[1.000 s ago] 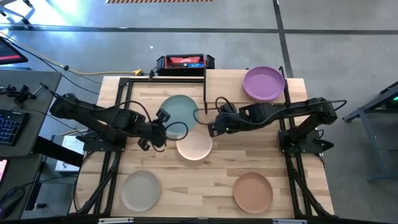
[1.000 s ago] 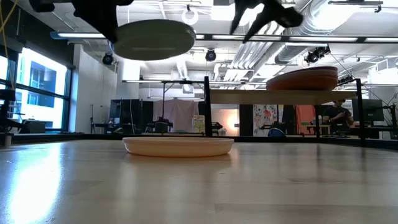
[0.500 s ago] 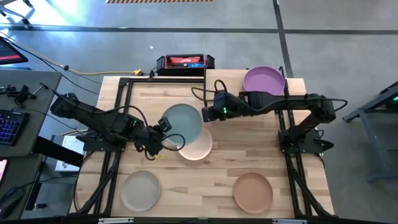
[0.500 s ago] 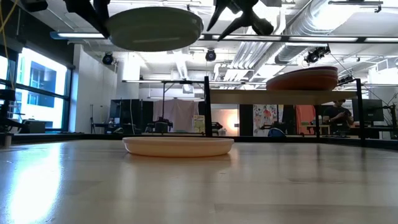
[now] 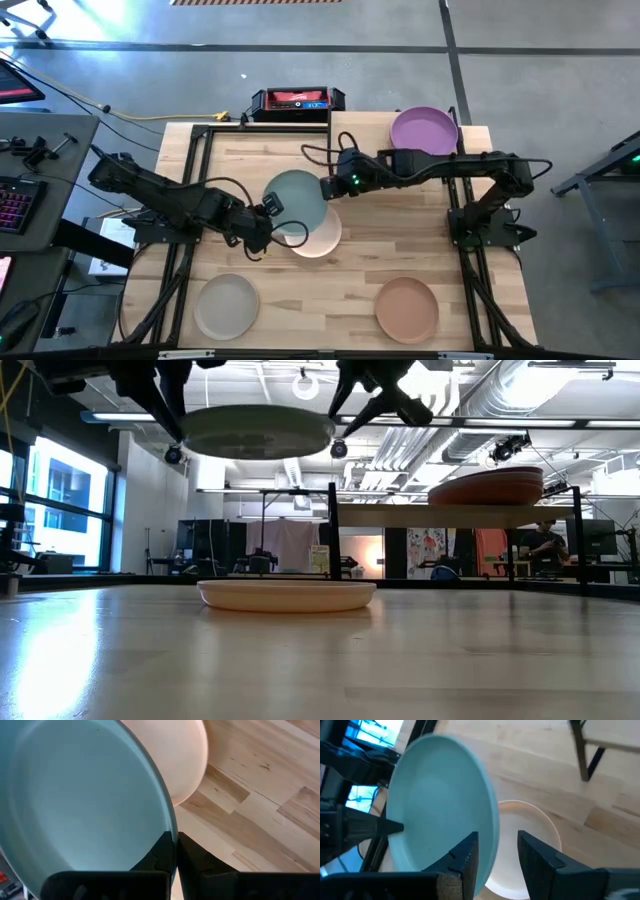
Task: Place and stack plates onto a shelf
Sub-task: Put the light blue plate on the shelf
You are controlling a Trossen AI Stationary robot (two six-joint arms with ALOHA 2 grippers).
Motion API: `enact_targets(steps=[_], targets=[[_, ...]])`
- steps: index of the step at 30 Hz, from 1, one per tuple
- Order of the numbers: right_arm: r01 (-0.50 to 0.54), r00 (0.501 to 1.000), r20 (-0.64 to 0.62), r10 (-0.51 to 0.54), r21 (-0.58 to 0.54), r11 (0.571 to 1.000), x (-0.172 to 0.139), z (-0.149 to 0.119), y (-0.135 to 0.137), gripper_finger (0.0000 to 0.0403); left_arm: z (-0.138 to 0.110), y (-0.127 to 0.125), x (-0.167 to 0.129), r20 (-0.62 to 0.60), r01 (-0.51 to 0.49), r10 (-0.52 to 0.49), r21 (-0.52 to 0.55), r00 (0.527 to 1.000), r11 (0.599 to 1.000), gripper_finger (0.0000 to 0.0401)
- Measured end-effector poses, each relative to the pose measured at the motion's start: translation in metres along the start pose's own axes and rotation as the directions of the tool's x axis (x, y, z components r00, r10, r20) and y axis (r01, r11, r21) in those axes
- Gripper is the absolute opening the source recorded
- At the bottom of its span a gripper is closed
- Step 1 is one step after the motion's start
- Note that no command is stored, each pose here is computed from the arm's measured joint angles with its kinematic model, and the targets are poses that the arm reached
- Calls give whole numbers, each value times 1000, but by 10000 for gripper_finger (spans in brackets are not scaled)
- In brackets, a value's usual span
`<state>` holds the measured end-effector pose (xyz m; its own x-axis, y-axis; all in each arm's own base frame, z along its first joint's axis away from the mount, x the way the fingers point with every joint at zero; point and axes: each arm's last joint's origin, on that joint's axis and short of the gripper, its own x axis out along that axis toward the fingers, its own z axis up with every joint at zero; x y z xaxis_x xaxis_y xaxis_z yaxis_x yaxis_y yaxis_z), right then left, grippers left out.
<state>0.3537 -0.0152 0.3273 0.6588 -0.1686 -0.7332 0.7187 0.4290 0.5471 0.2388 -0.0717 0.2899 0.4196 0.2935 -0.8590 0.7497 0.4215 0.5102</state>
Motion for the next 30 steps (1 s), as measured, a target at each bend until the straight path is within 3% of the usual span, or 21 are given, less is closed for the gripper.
enact_targets(steps=[13, 18, 23, 30], targets=[[37, 998, -54, -39, -33, 999, 24, -17, 4, 112, 2, 1, 1, 8, -8, 8, -2, 1000, 1000, 1], [36, 998, -50, -38, -30, 999, 24, -16, 4, 75, 2, 1, 1, 8, -8, 8, 12, 1000, 1000, 1], [38, 998, -48, -39, -31, 999, 24, -16, 4, 13, 2, 1, 1, 9, -9, 9, 10, 1000, 1000, 1], [42, 998, -48, -42, -12, 999, 25, -16, 3, 4, 2, 1, 1, 9, -12, 12, -25, 1000, 1000, 4]])
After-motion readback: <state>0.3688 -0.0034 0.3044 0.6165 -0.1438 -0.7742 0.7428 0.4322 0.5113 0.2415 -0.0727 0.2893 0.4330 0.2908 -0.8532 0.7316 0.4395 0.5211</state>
